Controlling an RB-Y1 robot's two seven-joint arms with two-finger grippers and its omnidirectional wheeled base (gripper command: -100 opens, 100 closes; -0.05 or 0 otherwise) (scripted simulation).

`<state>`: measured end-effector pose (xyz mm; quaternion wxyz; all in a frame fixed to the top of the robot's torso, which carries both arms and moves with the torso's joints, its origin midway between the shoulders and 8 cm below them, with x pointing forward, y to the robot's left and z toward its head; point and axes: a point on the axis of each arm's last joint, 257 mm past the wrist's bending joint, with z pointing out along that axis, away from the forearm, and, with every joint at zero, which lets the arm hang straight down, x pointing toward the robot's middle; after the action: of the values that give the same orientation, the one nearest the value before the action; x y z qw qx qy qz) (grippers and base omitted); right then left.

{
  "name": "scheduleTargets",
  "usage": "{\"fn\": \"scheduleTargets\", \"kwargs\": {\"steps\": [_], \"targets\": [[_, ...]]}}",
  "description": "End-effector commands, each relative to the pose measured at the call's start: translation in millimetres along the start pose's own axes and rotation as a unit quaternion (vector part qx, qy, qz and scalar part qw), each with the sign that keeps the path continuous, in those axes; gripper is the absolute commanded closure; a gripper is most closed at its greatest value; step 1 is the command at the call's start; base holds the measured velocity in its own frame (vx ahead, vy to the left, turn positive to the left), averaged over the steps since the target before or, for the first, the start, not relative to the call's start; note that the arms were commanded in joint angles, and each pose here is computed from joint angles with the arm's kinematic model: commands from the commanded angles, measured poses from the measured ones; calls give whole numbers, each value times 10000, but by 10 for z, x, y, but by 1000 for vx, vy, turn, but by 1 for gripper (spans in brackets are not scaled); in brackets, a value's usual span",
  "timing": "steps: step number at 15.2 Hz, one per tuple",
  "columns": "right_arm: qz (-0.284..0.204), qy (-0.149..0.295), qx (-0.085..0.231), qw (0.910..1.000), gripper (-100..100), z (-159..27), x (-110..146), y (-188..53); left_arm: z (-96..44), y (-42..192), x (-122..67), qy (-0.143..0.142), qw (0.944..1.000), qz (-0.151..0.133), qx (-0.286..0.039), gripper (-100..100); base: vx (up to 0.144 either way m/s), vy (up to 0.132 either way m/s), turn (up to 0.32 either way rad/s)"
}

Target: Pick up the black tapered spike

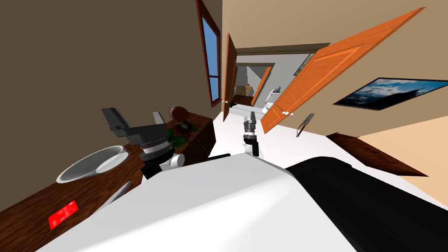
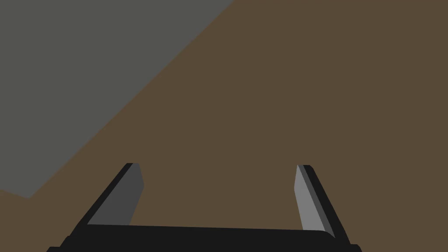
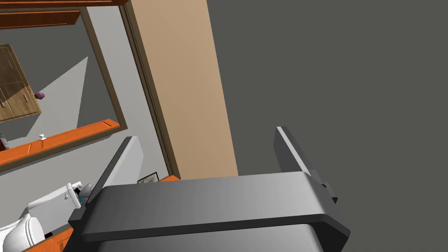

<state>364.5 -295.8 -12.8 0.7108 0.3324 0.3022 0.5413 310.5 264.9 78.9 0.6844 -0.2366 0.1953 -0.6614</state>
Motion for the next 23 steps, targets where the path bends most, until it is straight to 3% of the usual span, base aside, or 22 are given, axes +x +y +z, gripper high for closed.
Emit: {"fn": "scheduleTargets", "kwargs": {"steps": [1,6,14,23], "targets": [[0,0,0,10000,0,0,0,0,-14,44,69,222,9997,-12,-67,-100,-7,-39,-14],[1,0,0,10000,0,0,0,0,-54,144,185,589,9980,-64,-211,-100,-4,-67,-5],[0,0,0,10000,0,0,0,0,-188,379,391,1268,9901,-193,-569,-100,27,-46,-4],[0,0,0,10000,0,0,0,0,-439,697,578,2041,9722,-322,-1106,-100,40,-37,-3]]}}
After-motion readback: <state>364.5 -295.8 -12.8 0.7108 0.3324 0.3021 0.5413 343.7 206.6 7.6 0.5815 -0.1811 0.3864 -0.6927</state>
